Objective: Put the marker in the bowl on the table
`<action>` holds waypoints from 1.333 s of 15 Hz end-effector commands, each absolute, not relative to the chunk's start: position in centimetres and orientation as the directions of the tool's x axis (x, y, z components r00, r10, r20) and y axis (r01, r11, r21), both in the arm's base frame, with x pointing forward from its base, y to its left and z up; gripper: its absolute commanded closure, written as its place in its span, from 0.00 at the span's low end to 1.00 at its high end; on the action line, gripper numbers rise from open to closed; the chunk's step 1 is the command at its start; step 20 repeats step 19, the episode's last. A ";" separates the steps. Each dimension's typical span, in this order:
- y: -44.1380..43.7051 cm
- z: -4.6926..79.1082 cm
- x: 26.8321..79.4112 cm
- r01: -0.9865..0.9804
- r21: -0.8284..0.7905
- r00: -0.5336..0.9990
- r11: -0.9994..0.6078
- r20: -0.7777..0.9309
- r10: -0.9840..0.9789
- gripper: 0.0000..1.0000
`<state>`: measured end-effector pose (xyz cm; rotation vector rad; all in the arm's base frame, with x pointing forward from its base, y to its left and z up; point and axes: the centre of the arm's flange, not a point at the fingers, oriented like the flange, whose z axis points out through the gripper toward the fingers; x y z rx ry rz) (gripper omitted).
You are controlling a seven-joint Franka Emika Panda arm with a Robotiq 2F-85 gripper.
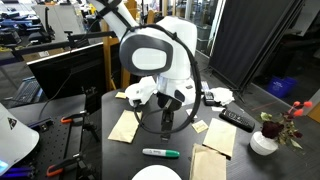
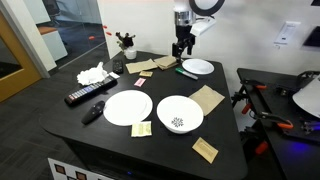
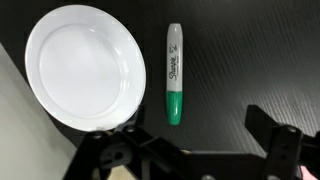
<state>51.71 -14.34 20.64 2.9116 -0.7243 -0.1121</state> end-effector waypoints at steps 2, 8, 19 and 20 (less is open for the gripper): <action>-12.8 27.5 48.1 -0.481 0.106 0.876 -0.870 0.022 -0.481 0.00; -11.8 33.8 45.1 -0.490 0.062 0.870 -0.869 0.102 -0.483 0.00; -11.4 36.2 44.8 -0.456 0.049 0.880 -0.889 0.176 -0.442 0.00; -11.4 36.2 44.8 -0.456 0.049 0.880 -0.889 0.176 -0.442 0.00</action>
